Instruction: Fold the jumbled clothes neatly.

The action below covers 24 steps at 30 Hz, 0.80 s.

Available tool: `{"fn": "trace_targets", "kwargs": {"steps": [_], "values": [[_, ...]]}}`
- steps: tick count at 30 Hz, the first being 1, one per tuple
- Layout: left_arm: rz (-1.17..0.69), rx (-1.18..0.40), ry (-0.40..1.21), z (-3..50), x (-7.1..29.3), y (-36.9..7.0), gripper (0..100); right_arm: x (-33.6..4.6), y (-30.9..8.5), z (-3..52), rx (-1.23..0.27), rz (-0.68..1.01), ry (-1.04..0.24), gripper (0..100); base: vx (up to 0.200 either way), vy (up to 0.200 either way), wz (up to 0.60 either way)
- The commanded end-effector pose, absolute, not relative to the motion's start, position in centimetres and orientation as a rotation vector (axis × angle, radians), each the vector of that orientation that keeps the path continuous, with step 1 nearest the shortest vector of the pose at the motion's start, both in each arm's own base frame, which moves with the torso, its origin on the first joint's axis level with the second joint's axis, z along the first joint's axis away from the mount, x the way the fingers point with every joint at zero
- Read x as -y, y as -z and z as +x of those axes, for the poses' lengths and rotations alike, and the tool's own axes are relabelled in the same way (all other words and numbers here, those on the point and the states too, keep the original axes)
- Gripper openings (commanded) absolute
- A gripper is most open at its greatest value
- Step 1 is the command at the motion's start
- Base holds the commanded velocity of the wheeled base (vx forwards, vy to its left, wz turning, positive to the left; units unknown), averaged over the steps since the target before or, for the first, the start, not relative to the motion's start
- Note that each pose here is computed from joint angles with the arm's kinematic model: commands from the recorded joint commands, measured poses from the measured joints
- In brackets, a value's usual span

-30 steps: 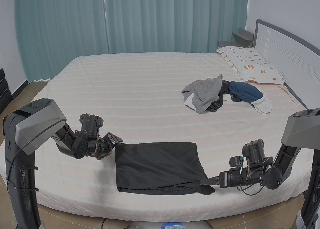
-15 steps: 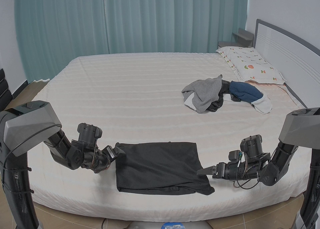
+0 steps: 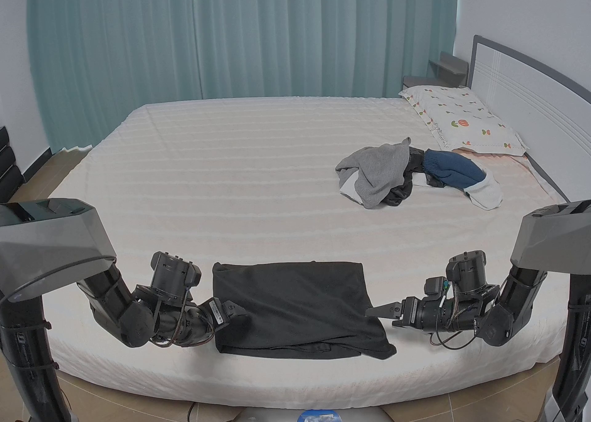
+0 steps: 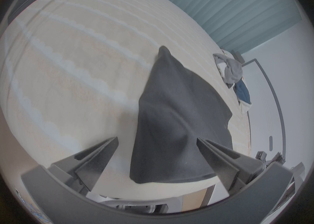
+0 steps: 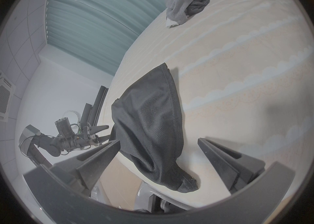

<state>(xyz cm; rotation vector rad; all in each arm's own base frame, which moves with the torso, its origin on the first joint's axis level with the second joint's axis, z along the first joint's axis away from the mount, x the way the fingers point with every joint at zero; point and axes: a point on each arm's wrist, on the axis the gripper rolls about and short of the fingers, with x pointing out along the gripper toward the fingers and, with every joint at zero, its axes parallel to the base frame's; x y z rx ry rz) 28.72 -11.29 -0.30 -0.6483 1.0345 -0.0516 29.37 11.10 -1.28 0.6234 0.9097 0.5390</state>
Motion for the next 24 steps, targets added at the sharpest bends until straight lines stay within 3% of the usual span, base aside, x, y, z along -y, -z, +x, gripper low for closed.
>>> {"fn": "trace_targets", "kwargs": {"steps": [1,2,3,24], "values": [[-0.636,-1.044,0.046,28.3,11.3,0.4,100,-11.1,1.4,29.3,-0.913,0.624,-0.538,100,0.000,0.000,0.00],[-0.633,-1.047,0.046,28.2,11.4,0.5,100,-11.1,1.4,29.3,-0.913,0.624,-0.538,100,0.000,0.000,0.00],[-0.628,-1.052,0.048,28.1,11.5,0.6,0,-11.1,1.4,29.3,-0.914,0.625,-0.537,100,0.000,0.000,0.00],[-0.512,-1.150,0.048,26.0,10.8,-0.8,0,-10.9,1.6,29.2,-0.920,0.626,-0.527,100,0.000,0.000,0.00]]}}
